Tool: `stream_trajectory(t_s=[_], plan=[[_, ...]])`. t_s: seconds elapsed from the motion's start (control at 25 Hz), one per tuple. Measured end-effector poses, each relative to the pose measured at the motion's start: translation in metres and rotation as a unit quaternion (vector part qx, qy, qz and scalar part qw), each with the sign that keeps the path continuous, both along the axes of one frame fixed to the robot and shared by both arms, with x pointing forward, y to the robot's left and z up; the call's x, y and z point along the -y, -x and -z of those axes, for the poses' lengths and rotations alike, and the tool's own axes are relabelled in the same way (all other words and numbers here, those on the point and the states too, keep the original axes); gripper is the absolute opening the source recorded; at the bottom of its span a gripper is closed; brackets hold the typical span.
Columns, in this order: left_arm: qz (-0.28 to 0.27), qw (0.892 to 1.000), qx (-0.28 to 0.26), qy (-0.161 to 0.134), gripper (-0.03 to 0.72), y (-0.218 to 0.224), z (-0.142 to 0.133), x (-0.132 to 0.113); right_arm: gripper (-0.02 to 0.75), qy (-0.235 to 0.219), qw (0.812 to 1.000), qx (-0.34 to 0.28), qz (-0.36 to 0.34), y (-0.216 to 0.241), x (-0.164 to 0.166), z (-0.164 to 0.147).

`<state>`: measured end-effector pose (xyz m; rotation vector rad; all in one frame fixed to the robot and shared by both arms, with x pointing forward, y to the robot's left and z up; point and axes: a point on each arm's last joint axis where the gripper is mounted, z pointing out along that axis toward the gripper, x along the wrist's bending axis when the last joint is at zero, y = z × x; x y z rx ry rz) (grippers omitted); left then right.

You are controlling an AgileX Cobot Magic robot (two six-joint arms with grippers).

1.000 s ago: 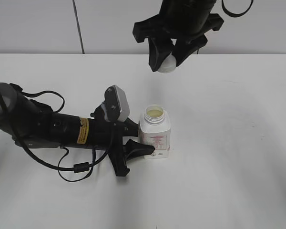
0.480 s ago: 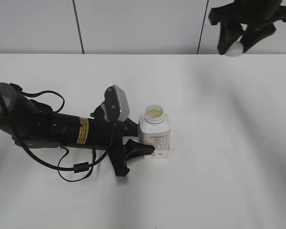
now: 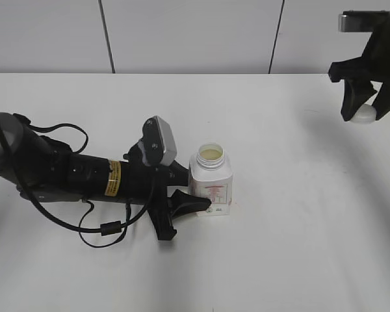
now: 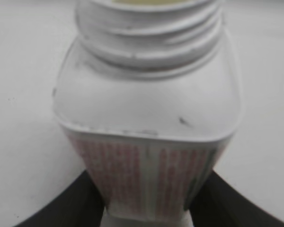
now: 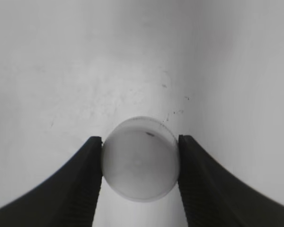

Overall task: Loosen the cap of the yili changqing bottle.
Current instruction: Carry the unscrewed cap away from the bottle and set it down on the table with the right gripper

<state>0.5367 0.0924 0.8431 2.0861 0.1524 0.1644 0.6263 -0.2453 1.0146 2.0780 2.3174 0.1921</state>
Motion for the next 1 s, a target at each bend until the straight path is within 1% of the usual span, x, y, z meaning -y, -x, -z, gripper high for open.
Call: stream_trajectory(t_s=[0.08, 0.2, 0.32, 0.56, 0.8, 1.0], plan=[[0.0, 1.0, 0.0, 0.0, 0.333, 0.0, 0.0, 0.0, 0.387, -0.005, 1.0, 0.011, 0.004, 0.0, 0.0, 0.01], [0.0, 1.0, 0.0, 0.0, 0.333, 0.0, 0.0, 0.0, 0.387, -0.01, 0.999, 0.035, 0.018, 0.002, 0.0, 0.033], [0.0, 1.0, 0.0, 0.0, 0.332, 0.0, 0.0, 0.0, 0.387, -0.013, 0.997, 0.074, 0.029, 0.004, 0.001, 0.055], [0.0, 1.0, 0.0, 0.0, 0.331, 0.0, 0.0, 0.0, 0.387, -0.016, 0.991, 0.129, 0.038, 0.007, 0.003, 0.078], [0.0, 1.0, 0.0, 0.0, 0.331, 0.0, 0.0, 0.0, 0.386, -0.014, 0.991, 0.13, 0.041, 0.001, 0.003, 0.105], [0.0, 1.0, 0.0, 0.0, 0.331, 0.0, 0.0, 0.0, 0.386, -0.014, 0.989, 0.142, 0.043, -0.004, 0.002, 0.116]])
